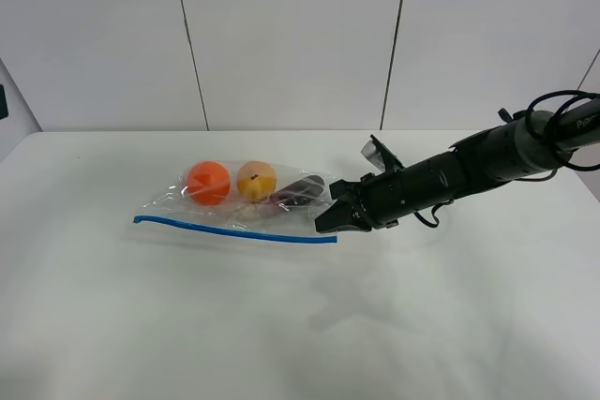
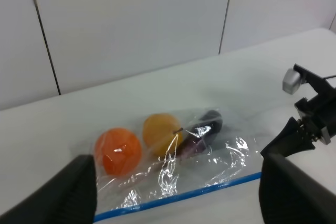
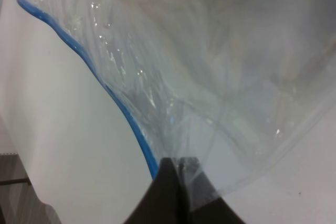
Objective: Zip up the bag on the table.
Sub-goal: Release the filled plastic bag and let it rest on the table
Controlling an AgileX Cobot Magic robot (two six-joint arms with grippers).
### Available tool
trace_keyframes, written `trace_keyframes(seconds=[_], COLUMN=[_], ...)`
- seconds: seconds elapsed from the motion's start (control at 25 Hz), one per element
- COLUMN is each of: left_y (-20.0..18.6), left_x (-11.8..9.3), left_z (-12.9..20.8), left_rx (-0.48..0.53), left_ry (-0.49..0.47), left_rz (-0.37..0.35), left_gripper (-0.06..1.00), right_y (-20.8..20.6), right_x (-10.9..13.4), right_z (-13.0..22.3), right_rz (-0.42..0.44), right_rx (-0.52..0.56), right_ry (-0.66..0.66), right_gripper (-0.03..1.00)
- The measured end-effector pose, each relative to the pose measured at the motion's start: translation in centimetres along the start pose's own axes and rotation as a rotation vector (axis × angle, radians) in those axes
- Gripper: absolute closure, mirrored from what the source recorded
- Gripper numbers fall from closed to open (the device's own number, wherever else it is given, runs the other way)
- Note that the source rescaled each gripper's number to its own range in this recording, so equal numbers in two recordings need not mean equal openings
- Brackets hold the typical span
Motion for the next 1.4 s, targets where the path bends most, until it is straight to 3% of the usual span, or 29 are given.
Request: trace_keyframes(seconds=[0.4,0.68,1.16,1.4], left_y=[-1.7,-1.8,-0.2,0.3], left_x=[-1.2,-1.9,-0.4,-0.7], left_z=[-0.3,-0.3,3.0,4.3], left_rx=[-0.068,-0.071,0.057,0.107], left_ry=[0.044,0.099,0.088,0.063], left_rz=[0.014,0.076,-0.071,-0.048], left_gripper=[0.16,0.16,0.16,0.16], right_y=[0.0,0.0,0.0,0.0], right_x=[0.0,0.0,0.0,0.0], right_z=[0.1,0.1,0.2,0.2], right_rz=[-0.001,0.000,0.000,0.000], right_rx=[0.014,0.014,0.016,0.016], right_ry=[-0.007,-0.007,-0.009,-0.009], right_gripper=[0.97,0.97,0.97,0.97])
Point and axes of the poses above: a point on each arm's last joint axis where the gripper is mounted, y pointing out along that axis toward the gripper, x along the wrist's bending axis when the last joint is at zero, z = x × y, the point moved 1 cm from there along y, pointing out along that axis toward the gripper, and after that the axes turned 9 degrees about y, right-handed, at the moved point
